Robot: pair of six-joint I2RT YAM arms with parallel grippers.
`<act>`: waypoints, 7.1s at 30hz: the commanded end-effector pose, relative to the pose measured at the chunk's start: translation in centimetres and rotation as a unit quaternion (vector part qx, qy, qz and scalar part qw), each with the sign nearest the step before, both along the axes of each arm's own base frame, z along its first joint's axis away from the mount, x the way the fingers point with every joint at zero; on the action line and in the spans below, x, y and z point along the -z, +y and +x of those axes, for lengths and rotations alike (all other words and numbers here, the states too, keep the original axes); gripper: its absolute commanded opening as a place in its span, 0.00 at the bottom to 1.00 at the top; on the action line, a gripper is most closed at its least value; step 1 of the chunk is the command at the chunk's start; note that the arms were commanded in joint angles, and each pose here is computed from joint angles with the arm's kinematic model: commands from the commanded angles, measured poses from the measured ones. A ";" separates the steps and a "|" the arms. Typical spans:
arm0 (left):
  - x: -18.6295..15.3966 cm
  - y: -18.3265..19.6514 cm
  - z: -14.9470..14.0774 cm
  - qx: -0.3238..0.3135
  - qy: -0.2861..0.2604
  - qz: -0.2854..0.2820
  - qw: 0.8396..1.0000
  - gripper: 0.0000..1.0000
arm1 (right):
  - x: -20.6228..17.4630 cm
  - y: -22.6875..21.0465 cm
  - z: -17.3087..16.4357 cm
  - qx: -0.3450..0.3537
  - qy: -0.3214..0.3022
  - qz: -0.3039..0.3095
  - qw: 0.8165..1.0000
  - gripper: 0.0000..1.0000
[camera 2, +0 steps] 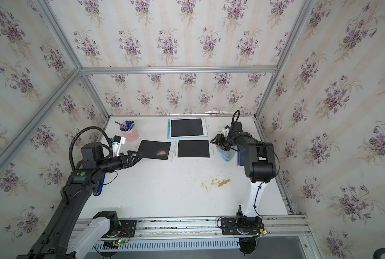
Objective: Wipe the drawing tablet
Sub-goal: Place the drawing tablet at the center of the board, then move the drawing tablet to the center of the board, then adjust the cleaning item at the center of the board.
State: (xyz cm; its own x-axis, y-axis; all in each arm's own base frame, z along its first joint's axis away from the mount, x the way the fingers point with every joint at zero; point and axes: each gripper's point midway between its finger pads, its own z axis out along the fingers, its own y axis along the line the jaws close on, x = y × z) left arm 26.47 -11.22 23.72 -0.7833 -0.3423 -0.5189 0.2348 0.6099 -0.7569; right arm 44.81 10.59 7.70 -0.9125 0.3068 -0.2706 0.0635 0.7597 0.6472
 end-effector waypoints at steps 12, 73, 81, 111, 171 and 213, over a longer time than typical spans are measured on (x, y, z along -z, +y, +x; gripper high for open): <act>4.7 5.8 9.4 -0.151 0.082 0.129 0.977 0.98 | -4.3 21.5 -5.6 -0.207 -0.106 0.056 0.971 0.57; 19.4 11.1 17.6 -0.199 0.240 0.322 0.894 1.00 | 6.9 28.2 -8.9 -0.192 0.017 -0.036 0.981 0.55; 21.5 11.1 16.9 -0.208 0.302 0.318 0.874 1.00 | 6.9 28.4 -9.0 -0.195 0.019 -0.032 0.980 0.55; 22.4 6.9 8.8 -0.172 0.329 0.292 0.882 1.00 | 6.8 30.1 -13.1 -0.250 0.024 -0.031 0.967 0.54; 10.1 -4.8 -3.1 0.024 0.111 0.309 0.944 1.00 | -7.1 -3.9 -4.4 0.156 -0.057 -0.232 0.958 0.61; 11.5 -8.8 1.8 0.088 0.117 0.215 0.966 1.00 | 1.4 -3.6 -3.4 0.085 0.032 -0.336 0.938 0.57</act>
